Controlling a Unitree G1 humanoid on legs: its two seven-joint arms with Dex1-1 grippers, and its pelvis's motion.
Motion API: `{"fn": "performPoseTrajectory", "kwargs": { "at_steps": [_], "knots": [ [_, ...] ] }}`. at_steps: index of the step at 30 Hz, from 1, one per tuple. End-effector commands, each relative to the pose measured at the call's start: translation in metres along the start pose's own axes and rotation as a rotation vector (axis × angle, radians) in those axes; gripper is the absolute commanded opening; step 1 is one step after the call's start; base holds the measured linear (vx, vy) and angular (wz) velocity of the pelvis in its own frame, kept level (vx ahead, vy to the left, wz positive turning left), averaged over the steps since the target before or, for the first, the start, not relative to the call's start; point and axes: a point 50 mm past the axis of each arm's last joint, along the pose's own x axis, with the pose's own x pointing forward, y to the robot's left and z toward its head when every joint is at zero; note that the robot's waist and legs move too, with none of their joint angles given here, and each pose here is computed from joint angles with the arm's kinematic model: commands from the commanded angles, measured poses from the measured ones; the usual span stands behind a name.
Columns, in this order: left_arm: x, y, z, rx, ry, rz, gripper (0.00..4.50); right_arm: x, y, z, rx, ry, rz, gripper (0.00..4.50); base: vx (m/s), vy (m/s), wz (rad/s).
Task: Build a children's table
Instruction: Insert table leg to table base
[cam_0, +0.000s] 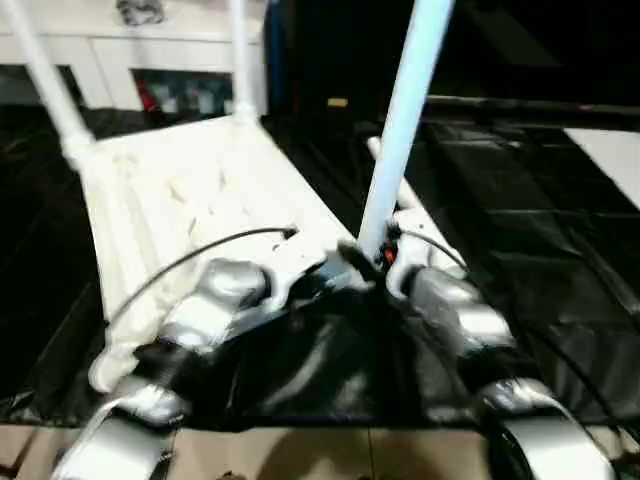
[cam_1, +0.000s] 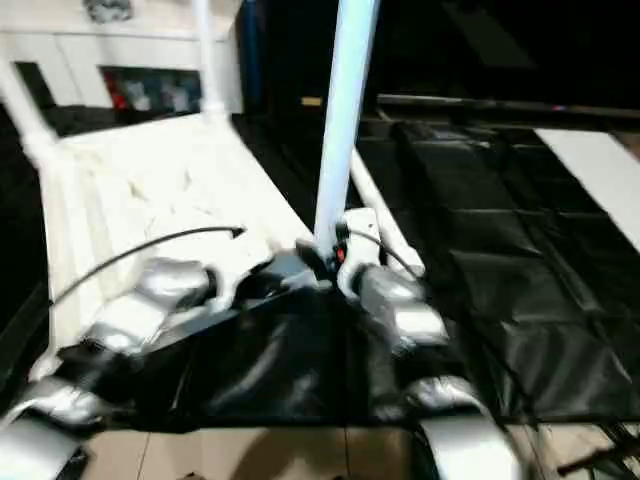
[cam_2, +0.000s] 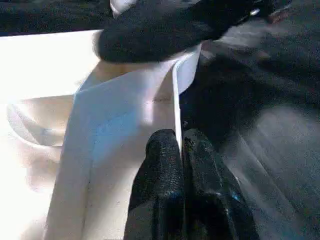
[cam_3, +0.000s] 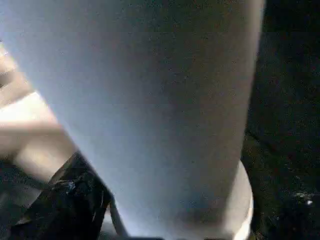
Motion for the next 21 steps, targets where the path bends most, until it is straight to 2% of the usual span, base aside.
{"fn": "performPoseTrajectory", "kwargs": {
  "at_steps": [1,5,7,10,14,21],
  "knots": [
    [0.002,-0.009,0.017,0.096,-0.07,-0.119,0.0,-0.003,0.01,0.004,-0.072,0.031,0.163,3.53,0.061,-0.009,0.08],
    [-0.009,-0.01,0.012,0.111,-0.053,-0.231,0.0,-0.025,0.009,0.002,-0.157,0.107,0.335,3.53,0.0,0.0,0.0],
    [-0.011,-0.01,0.012,0.115,-0.053,-0.244,0.0,-0.028,0.009,0.002,-0.166,0.12,0.354,3.53,0.0,0.0,0.0],
    [-0.016,-0.009,0.011,0.121,-0.031,-0.282,0.0,-0.042,0.01,-0.002,-0.21,0.208,0.467,3.53,0.0,0.0,0.0],
    [-0.018,-0.011,0.011,0.123,-0.032,-0.327,0.0,-0.047,0.014,-0.003,-0.207,0.239,0.519,3.53,0.0,0.0,0.0],
    [-0.019,-0.011,0.01,0.125,-0.027,-0.336,0.0,-0.045,0.021,-0.004,-0.195,0.236,0.557,2.9,0.0,0.0,0.0]
  ]
}}
